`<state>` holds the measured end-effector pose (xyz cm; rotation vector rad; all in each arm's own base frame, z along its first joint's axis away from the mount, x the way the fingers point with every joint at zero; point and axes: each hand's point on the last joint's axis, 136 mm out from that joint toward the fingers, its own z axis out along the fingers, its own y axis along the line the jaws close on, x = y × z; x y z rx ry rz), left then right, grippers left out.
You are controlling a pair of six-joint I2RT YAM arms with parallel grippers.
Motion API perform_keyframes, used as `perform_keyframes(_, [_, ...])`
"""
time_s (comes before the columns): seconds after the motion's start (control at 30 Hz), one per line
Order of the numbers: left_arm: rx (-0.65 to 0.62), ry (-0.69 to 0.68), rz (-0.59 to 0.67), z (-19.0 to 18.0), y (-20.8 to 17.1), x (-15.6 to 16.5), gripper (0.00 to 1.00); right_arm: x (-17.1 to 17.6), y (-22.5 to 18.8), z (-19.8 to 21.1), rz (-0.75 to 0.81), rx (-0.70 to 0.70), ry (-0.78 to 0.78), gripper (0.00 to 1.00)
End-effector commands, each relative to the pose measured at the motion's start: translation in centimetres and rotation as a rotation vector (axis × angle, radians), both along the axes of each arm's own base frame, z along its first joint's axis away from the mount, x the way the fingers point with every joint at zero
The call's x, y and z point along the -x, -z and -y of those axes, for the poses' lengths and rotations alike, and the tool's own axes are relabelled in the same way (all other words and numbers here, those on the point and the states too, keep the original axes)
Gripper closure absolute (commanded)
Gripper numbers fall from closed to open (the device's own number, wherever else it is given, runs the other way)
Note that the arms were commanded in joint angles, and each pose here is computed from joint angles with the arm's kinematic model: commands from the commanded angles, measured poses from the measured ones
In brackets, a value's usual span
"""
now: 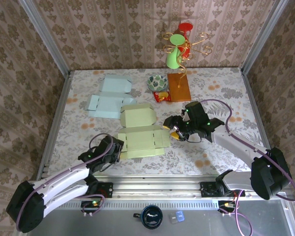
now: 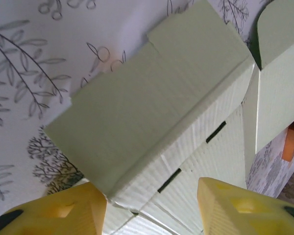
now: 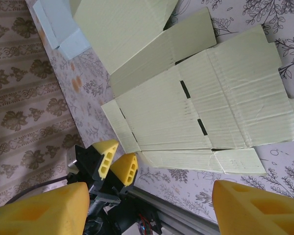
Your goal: Fold the paper box
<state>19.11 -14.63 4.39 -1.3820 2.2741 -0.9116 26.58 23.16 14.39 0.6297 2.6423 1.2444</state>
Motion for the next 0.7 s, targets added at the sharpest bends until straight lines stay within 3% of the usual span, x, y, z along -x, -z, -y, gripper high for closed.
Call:
perform_keyframes(0.0, [0.008,-0.043,0.039,-0.4,-0.4,-0.5,0.49,0.4,0.3,-0.2,-0.023,-0.017,-0.010,0.31])
perform_keyframes(0.33, [-0.006,-0.034,0.098,-0.4,0.2,-1.3,0.63,0.5,0.5,-0.1,-0.029,-0.023,0.000,0.31])
perform_keyframes(0.67, [-0.030,-0.029,0.131,-0.4,-0.7,-1.9,0.96,0.5,0.3,-0.1,-0.028,-0.030,0.010,0.31])
